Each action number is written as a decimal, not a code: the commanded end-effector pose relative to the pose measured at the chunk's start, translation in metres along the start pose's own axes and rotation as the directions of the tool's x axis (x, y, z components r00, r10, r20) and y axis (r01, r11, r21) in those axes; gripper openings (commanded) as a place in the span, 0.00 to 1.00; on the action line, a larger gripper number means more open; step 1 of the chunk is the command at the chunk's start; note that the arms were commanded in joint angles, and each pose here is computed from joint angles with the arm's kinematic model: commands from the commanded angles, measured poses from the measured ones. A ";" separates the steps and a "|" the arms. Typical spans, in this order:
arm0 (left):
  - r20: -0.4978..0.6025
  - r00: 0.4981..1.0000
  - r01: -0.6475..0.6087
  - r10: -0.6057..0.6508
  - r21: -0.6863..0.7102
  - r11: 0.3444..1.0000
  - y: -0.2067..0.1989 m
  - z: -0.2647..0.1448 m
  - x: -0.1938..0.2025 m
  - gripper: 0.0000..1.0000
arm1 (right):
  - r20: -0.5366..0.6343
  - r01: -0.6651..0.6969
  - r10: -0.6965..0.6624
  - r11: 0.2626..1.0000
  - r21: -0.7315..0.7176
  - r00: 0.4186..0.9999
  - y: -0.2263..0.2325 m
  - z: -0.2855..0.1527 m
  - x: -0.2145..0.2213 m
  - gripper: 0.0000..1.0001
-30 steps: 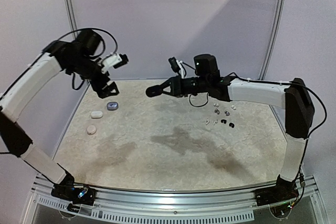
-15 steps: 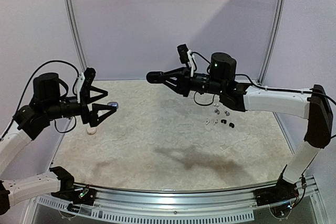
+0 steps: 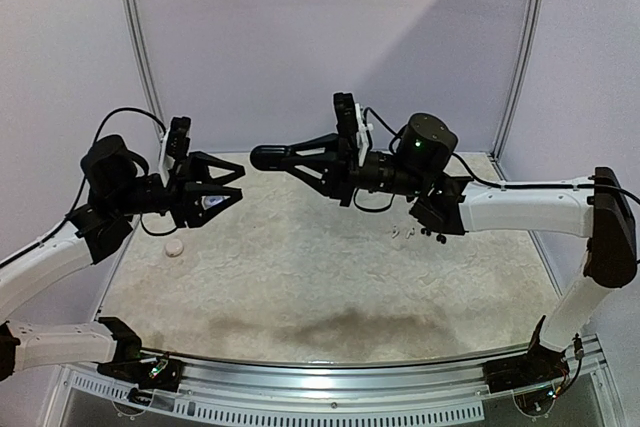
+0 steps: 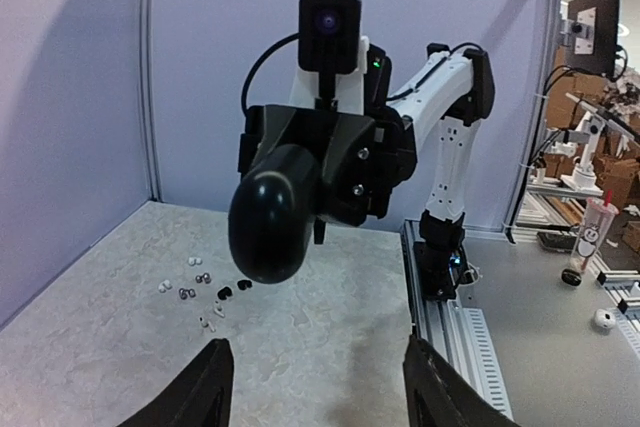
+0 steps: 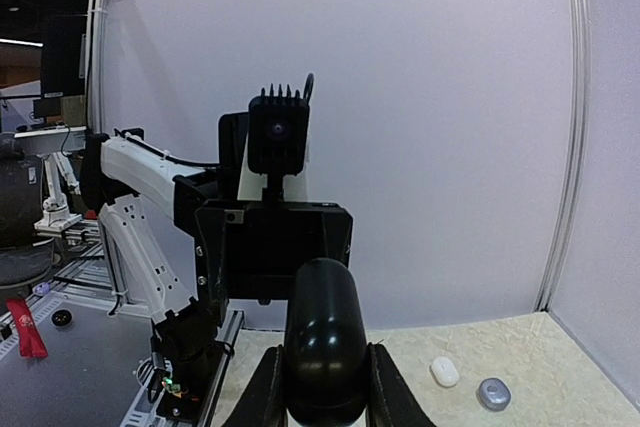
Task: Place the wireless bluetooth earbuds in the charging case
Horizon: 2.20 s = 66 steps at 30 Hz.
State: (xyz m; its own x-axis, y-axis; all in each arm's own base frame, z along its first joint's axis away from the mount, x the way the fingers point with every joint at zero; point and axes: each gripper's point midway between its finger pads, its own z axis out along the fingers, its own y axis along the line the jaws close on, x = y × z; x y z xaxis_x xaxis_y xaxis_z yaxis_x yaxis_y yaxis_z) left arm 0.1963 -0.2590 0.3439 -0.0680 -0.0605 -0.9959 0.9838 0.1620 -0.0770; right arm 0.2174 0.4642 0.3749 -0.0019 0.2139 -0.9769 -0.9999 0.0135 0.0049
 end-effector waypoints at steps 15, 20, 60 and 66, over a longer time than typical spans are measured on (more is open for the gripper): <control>0.078 0.993 -0.086 0.084 0.020 0.996 -0.011 0.026 -0.012 0.44 | 0.042 0.026 -0.021 0.992 -0.123 0.999 0.023 0.011 -0.007 0.00; 0.087 0.994 -0.072 0.069 0.031 0.997 -0.015 0.029 -0.014 0.33 | 0.035 0.026 -0.021 0.990 -0.136 0.999 0.024 0.014 -0.004 0.00; 0.115 0.986 -0.139 0.123 0.142 0.980 -0.034 0.033 -0.027 0.00 | -0.031 0.096 -0.100 0.990 -0.105 0.995 0.013 0.017 0.025 0.00; 0.056 0.987 -0.153 0.149 0.081 0.985 -0.023 0.034 -0.013 0.00 | -0.035 0.080 -0.082 0.995 -0.068 0.996 0.009 0.015 0.022 0.44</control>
State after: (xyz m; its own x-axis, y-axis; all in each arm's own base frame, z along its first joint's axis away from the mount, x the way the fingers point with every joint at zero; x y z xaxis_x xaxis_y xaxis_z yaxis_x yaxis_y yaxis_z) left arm 0.1909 -0.2905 0.3580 0.0401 -0.1206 -0.9919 0.9911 0.1311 0.0241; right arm 0.1953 0.4742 0.3804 0.1207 0.2487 -0.9610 -0.9858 -0.0837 -0.1455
